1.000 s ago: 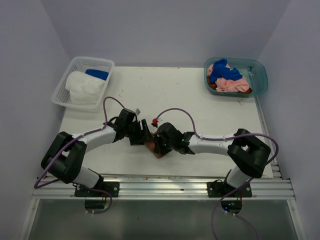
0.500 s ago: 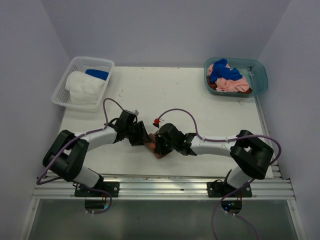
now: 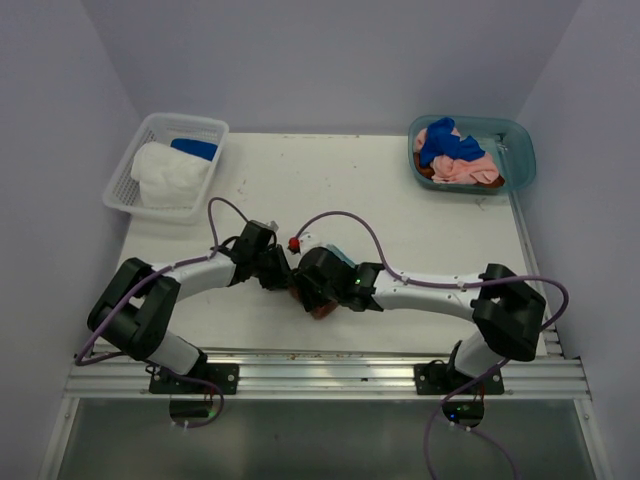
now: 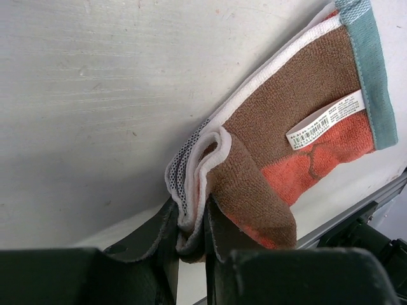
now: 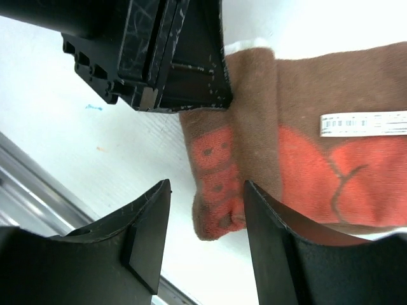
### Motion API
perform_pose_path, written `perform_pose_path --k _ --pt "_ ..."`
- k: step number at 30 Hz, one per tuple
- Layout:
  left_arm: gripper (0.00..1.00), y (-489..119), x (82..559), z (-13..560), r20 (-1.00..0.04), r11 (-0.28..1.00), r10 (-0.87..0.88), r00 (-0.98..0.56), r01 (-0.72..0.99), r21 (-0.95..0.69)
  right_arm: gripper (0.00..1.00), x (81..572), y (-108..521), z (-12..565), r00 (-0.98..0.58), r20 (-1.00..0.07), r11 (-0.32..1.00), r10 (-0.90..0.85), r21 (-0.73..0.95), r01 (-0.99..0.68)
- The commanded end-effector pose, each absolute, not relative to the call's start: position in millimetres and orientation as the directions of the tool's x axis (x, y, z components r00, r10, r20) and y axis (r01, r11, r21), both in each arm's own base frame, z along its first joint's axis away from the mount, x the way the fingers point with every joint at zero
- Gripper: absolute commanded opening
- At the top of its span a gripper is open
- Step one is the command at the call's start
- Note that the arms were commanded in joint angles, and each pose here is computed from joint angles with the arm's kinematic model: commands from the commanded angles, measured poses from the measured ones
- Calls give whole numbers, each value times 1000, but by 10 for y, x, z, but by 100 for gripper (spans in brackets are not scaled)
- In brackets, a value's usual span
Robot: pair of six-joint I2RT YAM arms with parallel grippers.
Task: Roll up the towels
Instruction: Roll the towel
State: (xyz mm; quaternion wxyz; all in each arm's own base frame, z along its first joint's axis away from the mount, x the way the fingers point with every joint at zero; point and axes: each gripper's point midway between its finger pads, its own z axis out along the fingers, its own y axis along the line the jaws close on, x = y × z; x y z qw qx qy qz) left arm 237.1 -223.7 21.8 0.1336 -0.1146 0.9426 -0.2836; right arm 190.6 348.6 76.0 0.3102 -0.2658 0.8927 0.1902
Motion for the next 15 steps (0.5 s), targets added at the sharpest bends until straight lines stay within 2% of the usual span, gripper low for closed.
perform_pose_path --k 1,7,15 --pt "12 -2194 2422 296 -204 821 -317 -926 -161 -547 53 2057 3357 924 -585 -692 806 -424 7 -592" --pt "12 -2200 2416 304 -198 822 -315 -928 -163 -545 53 1964 3530 800 -520 -676 755 -521 -82 -650" --pt "12 -2188 2397 316 -196 825 -312 -929 -163 -542 51 2003 3687 543 -499 -664 729 -558 -104 -677"
